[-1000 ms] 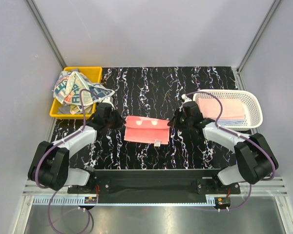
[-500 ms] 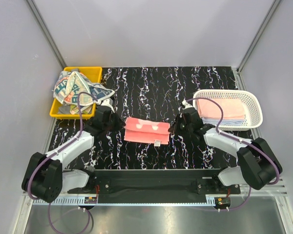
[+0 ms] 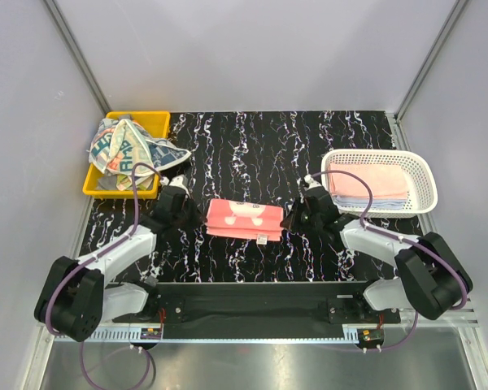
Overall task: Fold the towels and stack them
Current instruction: Fold the towel
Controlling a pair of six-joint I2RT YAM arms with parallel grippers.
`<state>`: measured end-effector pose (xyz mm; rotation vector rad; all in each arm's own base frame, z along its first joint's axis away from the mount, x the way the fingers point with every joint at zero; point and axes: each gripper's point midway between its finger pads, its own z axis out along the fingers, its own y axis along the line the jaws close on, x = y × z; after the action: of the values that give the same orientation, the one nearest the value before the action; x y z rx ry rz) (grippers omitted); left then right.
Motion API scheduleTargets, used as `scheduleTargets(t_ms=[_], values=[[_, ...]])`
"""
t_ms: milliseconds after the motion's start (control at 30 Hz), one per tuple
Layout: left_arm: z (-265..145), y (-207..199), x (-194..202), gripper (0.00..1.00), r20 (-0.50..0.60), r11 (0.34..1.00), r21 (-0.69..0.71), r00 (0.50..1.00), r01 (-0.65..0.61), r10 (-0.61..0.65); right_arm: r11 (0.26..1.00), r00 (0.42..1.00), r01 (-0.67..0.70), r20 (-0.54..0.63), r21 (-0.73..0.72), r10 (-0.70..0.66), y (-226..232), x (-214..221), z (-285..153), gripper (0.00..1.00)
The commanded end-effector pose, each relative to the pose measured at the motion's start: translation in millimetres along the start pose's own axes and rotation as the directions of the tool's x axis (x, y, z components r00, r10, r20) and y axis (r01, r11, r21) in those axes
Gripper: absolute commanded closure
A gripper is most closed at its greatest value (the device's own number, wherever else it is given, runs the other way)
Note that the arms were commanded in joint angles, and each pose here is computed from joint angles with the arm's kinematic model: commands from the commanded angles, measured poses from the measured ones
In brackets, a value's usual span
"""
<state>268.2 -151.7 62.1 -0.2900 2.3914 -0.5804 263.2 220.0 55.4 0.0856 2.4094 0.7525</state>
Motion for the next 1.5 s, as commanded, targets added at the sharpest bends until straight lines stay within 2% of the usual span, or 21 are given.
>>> scheduleTargets(t_ms=[0,67,233,267,333,500,667,767,867,1100,1300,1367,1467], values=[[4,-2,-6,1.00,0.035,1.000,0.013,0.999,-0.002,0.002,0.999,0.999,-0.008,0.031,-0.038,0.009,9,-3,-4,0.92],[4,-4,-6,0.99,0.030,1.000,0.021,1.000,-0.004,0.003,0.999,1.000,-0.010,0.021,-0.040,0.011,9,2,-6,0.89],[-7,-7,-6,0.79,0.027,0.999,0.030,1.000,-0.016,0.015,1.000,0.999,-0.009,0.042,-0.030,0.010,12,-4,-20,0.76],[-17,-8,-14,0.75,0.043,1.000,0.012,0.999,-0.023,0.023,1.000,0.999,-0.012,0.045,-0.010,0.013,13,-9,-32,0.68],[-24,-10,-18,0.74,0.052,1.000,0.014,0.998,-0.027,0.026,1.000,0.999,-0.014,0.037,-0.001,0.014,13,-9,-36,0.68],[-35,-46,-38,0.74,0.085,0.994,0.074,0.994,-0.077,0.071,0.999,0.999,0.019,0.047,0.035,-0.020,29,-29,-42,0.71],[-9,-62,-28,0.76,0.023,0.991,0.064,0.993,-0.120,0.119,0.998,0.999,0.052,-0.008,0.022,-0.051,56,-21,-19,0.75],[16,-54,-11,0.79,-0.040,0.993,0.035,0.993,-0.112,0.113,0.999,0.998,0.034,-0.052,0.012,-0.034,60,-6,0,0.76],[33,-37,8,0.82,-0.098,0.995,-0.014,0.991,-0.096,0.094,1.000,0.994,0.002,-0.107,0.030,0.001,46,18,16,0.78],[47,3,41,0.83,-0.163,0.989,-0.124,0.985,-0.082,0.061,0.993,0.984,-0.026,-0.173,0.114,0.046,4,60,24,0.78],[40,0,35,0.83,-0.157,0.987,-0.126,0.985,-0.097,0.077,0.994,0.990,-0.024,-0.135,0.111,0.039,11,47,11,0.77],[33,-10,20,0.82,-0.124,0.989,-0.109,0.988,-0.103,0.089,0.992,0.992,-0.010,-0.127,0.124,0.026,13,40,2,0.75],[22,-25,3,0.80,-0.096,0.989,-0.091,0.989,-0.120,0.111,0.990,0.999,-0.004,-0.036,0.139,0.009,19,14,-19,0.67]])
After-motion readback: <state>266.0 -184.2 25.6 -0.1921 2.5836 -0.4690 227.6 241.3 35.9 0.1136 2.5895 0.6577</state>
